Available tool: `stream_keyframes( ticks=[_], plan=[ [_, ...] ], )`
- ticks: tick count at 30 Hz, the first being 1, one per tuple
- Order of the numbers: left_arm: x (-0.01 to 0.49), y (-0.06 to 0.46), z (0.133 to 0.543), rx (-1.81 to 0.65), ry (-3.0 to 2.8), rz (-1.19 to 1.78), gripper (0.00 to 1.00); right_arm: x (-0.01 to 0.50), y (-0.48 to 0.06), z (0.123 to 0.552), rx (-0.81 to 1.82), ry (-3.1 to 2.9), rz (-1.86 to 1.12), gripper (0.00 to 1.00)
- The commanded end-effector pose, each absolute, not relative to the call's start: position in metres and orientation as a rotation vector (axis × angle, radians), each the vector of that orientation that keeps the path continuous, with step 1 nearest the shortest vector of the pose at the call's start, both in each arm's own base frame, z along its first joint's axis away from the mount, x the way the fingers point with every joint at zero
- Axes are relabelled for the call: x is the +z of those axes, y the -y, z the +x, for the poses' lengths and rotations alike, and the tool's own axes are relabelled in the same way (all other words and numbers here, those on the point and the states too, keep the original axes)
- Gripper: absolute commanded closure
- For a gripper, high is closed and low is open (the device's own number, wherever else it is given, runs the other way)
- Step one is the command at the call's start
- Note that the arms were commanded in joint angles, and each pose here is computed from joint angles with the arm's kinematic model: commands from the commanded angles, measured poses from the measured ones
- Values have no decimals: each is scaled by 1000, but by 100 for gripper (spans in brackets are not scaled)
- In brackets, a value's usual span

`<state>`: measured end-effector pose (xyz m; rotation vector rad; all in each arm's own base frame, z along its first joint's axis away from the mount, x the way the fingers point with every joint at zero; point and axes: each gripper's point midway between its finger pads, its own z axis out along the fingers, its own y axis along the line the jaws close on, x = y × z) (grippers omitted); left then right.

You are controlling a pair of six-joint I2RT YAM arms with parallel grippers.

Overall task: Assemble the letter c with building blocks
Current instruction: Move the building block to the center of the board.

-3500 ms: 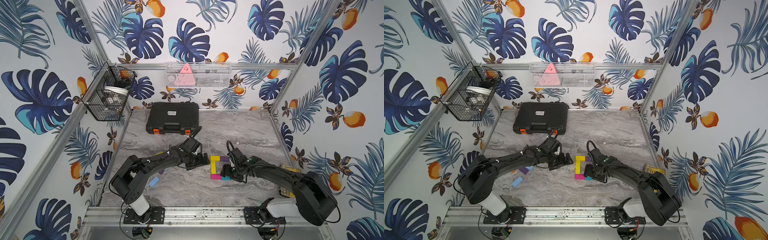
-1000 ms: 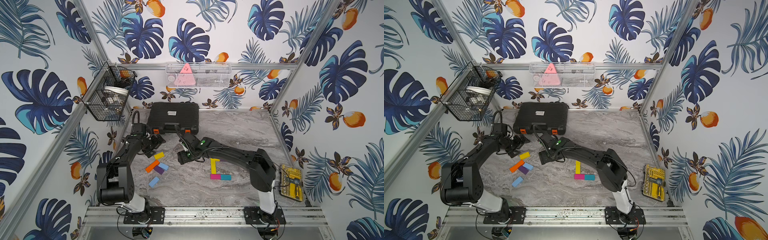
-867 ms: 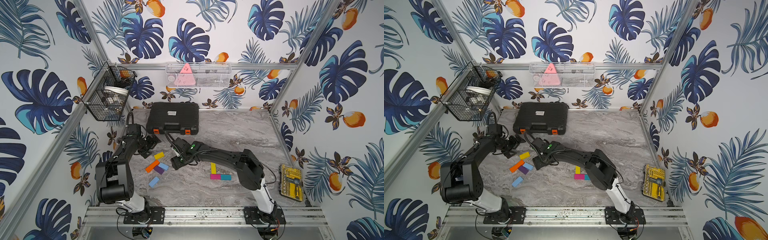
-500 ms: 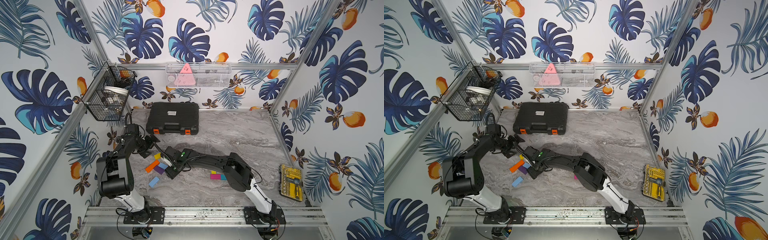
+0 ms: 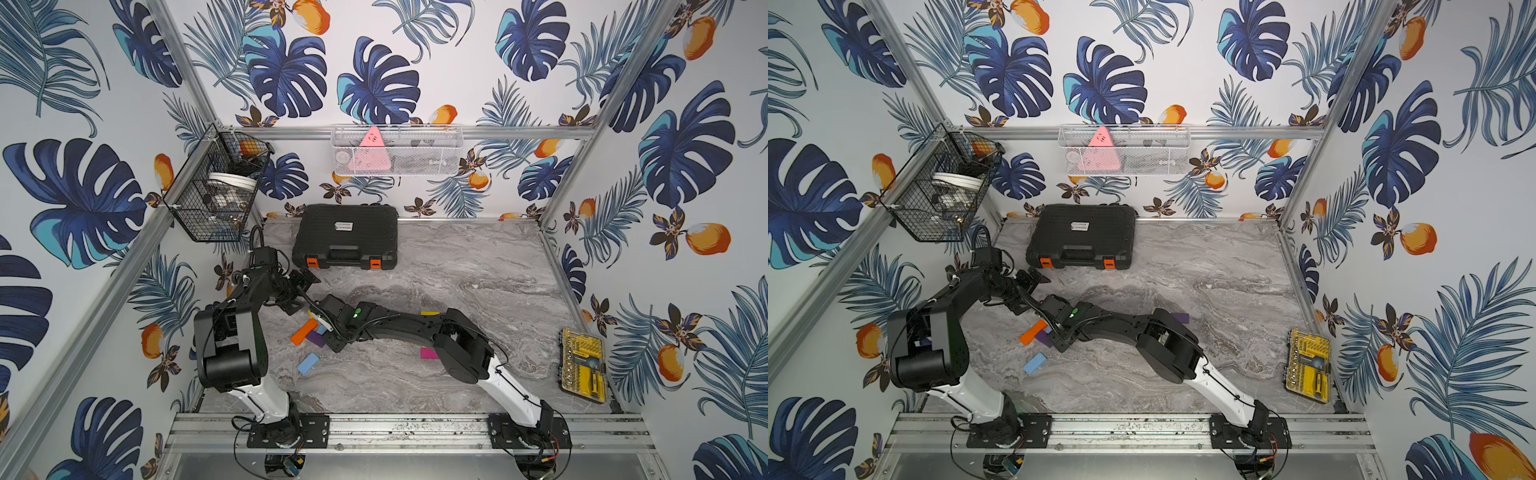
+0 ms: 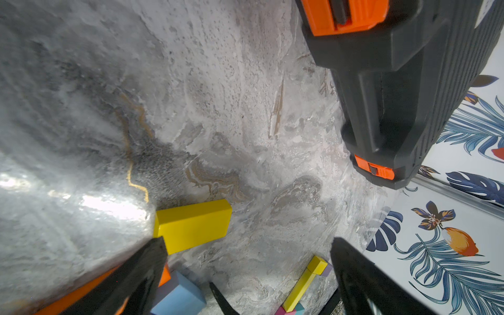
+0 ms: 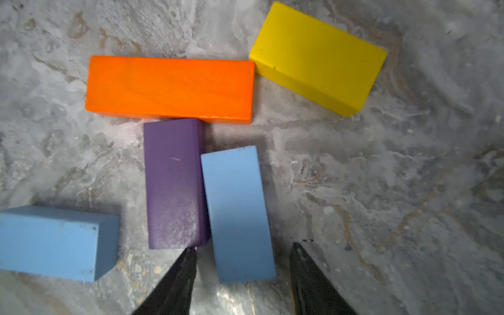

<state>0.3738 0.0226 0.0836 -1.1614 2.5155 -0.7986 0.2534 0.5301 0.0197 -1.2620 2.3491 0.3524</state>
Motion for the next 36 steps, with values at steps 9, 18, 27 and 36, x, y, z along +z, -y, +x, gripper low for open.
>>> stream_keyframes(
  ticks=[9,18,27,36],
  plan=[
    [87,-21,375,-819,-2512,-1140,1,27,-521,250,347,-2316,-1304,77],
    [93,-1,371,-823,-2556,-1053,1,51,-467,258,371,-2388,-1146,80],
    [91,65,356,-836,-2666,-859,1,41,-381,278,276,-2506,-1000,77],
    [75,129,349,-871,-2733,-761,1,36,-338,286,162,-2561,-886,33]
  ],
)
